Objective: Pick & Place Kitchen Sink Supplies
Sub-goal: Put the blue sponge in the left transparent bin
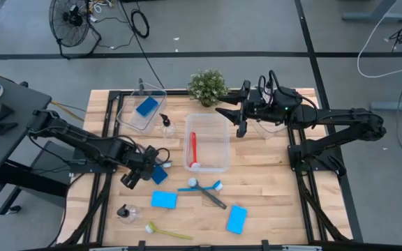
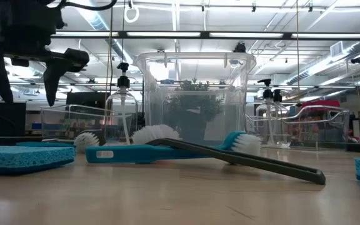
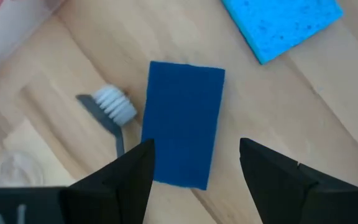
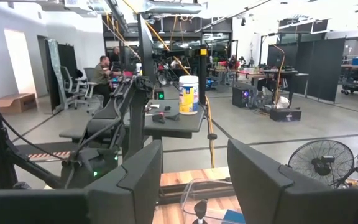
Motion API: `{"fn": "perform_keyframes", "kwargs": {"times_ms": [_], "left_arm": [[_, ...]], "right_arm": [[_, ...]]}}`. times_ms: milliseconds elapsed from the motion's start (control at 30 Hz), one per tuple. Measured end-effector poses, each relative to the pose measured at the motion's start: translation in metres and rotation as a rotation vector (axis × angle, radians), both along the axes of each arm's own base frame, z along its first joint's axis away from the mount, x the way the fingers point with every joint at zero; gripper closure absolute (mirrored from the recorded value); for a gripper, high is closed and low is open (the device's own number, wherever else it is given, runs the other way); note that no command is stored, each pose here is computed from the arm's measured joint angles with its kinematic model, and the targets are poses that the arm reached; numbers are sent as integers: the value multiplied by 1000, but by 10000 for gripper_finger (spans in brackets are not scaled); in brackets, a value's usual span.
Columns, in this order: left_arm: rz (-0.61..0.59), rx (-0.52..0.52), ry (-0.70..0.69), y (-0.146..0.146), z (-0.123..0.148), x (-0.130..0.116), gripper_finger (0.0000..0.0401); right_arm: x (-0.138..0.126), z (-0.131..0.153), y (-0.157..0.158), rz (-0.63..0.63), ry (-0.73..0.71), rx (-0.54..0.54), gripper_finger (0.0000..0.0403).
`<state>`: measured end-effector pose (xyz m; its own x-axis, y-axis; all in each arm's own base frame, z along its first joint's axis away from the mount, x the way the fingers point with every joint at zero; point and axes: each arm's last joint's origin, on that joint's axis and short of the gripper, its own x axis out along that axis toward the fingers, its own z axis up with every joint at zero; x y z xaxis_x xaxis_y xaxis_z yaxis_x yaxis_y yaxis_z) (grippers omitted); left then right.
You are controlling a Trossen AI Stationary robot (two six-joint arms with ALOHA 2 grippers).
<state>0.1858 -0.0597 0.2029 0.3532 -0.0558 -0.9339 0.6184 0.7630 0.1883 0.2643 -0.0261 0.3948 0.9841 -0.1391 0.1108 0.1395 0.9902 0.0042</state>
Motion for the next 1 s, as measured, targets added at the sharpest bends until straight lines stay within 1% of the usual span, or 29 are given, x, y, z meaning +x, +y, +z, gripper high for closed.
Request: {"fn": "perform_keyframes", "kwargs": {"times_ms": [67, 233, 433, 533, 667, 1000], "left_arm": [[-25, 11, -2, 0, -1, 0, 163], [-29, 9, 4, 1, -11, -3, 163], [-47, 10, 15, -1, -24, -8, 163], [-51, 36, 22, -1, -30, -12, 163], [-44, 71, 5, 0, -35, -13, 163], [-30, 89, -38, 2, -49, -16, 163]], "right_arm": [[0, 0, 0, 0, 0, 0, 218], [0, 0, -1, -41, 0, 6, 218], [0, 0, -1, -42, -1, 13, 218], [0, 0, -1, -42, -1, 14, 218], [0, 0, -1, -42, -1, 14, 218], [0, 0, -1, -41, -2, 16, 218]]}}
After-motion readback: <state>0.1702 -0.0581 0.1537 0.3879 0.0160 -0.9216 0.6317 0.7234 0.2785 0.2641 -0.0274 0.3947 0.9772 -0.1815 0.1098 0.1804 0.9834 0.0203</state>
